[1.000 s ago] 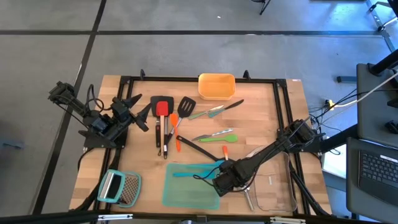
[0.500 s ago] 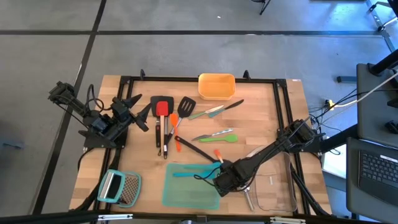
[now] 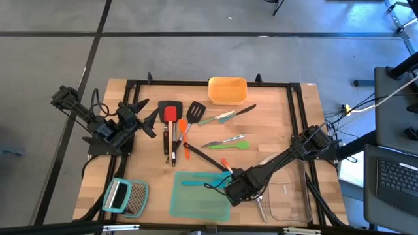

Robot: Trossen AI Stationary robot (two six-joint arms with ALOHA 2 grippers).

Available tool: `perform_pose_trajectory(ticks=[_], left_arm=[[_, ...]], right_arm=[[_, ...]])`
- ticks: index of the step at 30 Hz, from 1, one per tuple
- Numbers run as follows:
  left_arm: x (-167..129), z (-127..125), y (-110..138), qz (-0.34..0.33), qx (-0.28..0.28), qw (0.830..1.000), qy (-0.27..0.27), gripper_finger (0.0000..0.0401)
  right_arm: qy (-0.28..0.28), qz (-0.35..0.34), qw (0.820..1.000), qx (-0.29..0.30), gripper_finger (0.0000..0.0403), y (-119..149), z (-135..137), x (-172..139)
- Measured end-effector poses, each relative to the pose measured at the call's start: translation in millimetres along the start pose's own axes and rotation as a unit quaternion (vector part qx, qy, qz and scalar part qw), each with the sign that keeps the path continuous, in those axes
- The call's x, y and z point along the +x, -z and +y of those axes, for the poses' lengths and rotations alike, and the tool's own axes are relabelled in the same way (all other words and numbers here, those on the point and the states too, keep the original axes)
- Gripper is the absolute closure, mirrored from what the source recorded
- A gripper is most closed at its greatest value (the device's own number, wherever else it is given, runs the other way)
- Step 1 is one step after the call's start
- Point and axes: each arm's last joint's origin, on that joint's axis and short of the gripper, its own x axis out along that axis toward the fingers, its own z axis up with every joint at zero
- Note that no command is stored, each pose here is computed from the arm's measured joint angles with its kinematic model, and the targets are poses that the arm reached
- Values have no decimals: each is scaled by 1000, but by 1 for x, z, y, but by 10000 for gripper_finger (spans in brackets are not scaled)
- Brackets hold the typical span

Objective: Pick & Place Kitchen Items
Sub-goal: Put the orange table knife into the transparent bin

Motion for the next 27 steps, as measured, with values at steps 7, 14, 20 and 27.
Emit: perform_pose_trajectory(ticks=[7, 14, 20, 27], left_arm=[[0, 0, 0, 0, 0, 1000, 0, 120], [0, 0, 0, 0, 0, 1000, 0, 120], [0, 0, 0, 0, 0, 1000, 0, 120], [0, 0, 0, 0, 0, 1000, 0, 120]], right_arm=[[-5, 6, 1000, -1, 317, 0, 1, 0], [-8, 7, 1000, -8, 317, 0, 2, 0], [-8, 13, 1000, -10, 317, 1, 2, 0], [3, 30, 999, -14, 318, 2, -1, 0]])
